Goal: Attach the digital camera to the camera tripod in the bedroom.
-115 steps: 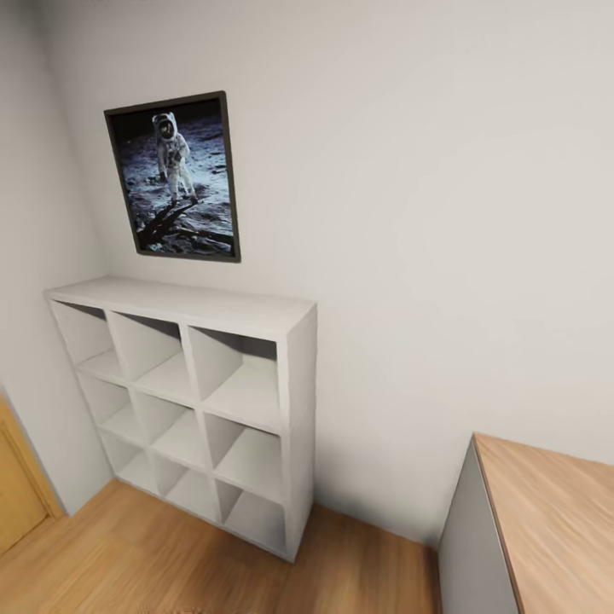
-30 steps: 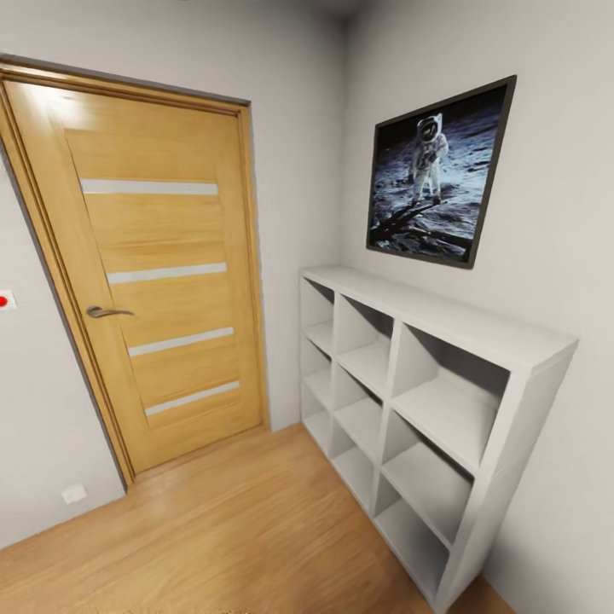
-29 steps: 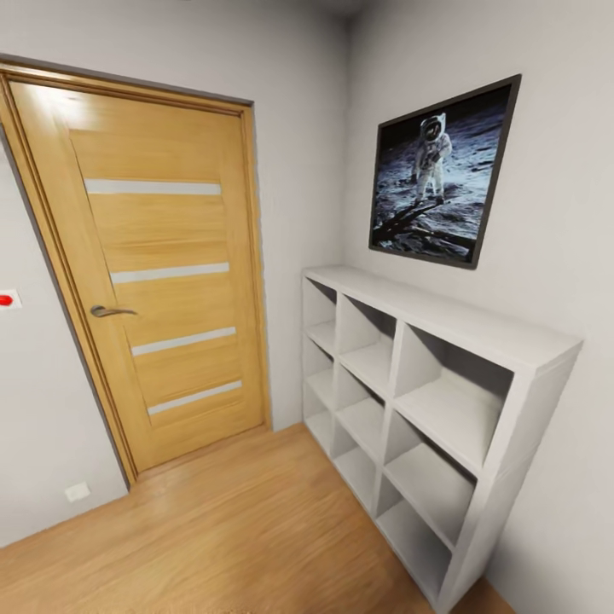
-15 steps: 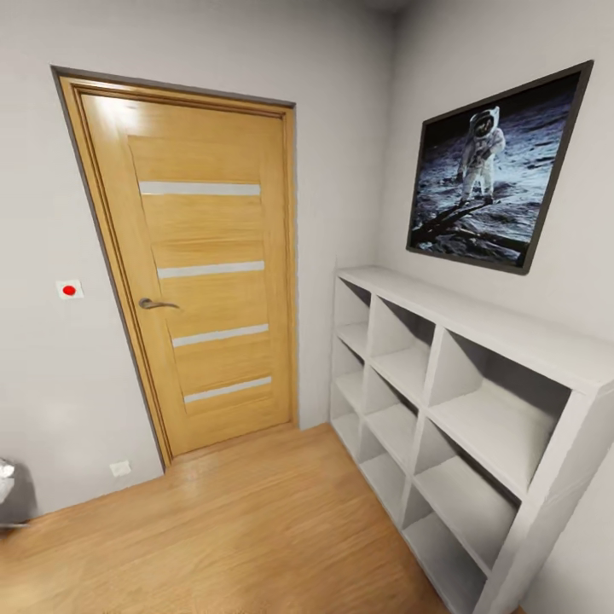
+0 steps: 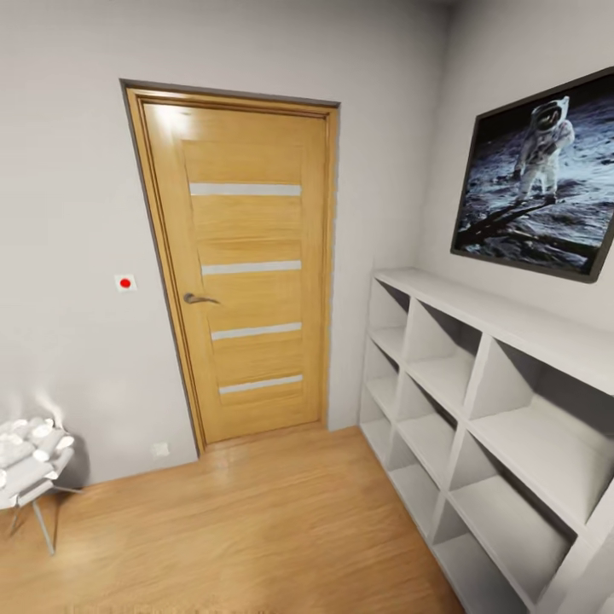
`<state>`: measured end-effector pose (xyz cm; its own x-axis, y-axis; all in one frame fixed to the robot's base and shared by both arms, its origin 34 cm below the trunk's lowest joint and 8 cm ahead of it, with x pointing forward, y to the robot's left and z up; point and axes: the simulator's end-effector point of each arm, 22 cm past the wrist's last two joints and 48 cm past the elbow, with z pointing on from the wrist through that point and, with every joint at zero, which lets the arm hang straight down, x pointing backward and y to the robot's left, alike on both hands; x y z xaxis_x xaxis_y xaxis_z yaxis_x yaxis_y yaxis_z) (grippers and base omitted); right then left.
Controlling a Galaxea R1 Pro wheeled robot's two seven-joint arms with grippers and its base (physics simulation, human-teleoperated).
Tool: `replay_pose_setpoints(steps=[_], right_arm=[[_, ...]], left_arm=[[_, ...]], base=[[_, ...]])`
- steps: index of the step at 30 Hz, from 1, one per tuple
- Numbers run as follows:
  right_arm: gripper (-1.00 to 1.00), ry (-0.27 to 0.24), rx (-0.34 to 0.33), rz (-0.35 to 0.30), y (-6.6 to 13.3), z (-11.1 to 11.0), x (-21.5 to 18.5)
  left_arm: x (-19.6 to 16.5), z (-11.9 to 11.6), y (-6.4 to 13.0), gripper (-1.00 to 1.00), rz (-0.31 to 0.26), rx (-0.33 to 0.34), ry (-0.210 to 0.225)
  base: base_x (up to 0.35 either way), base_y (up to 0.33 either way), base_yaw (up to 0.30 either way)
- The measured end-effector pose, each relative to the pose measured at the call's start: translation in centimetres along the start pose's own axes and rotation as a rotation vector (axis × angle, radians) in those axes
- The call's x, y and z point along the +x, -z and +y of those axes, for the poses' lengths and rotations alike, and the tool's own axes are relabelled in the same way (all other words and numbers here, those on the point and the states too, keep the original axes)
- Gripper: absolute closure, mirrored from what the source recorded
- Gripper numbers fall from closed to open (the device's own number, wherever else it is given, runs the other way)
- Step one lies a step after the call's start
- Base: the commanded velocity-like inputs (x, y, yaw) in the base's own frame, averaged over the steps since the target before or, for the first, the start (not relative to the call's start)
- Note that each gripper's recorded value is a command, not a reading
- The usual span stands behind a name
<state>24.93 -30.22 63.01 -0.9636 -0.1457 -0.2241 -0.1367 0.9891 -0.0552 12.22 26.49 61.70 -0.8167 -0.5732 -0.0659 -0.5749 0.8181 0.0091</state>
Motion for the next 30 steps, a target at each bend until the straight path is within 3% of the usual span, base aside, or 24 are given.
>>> replay_pose_setpoints(steps=[30], right_arm=[[-1.00, -0.002, -0.001, 0.000, 0.00, 0.12, -0.02]], left_arm=[[0.03, -0.11, 0.00, -1.00, 0.001, 0.005, -0.011]], base=[[0.000, 0.000, 0.277]])
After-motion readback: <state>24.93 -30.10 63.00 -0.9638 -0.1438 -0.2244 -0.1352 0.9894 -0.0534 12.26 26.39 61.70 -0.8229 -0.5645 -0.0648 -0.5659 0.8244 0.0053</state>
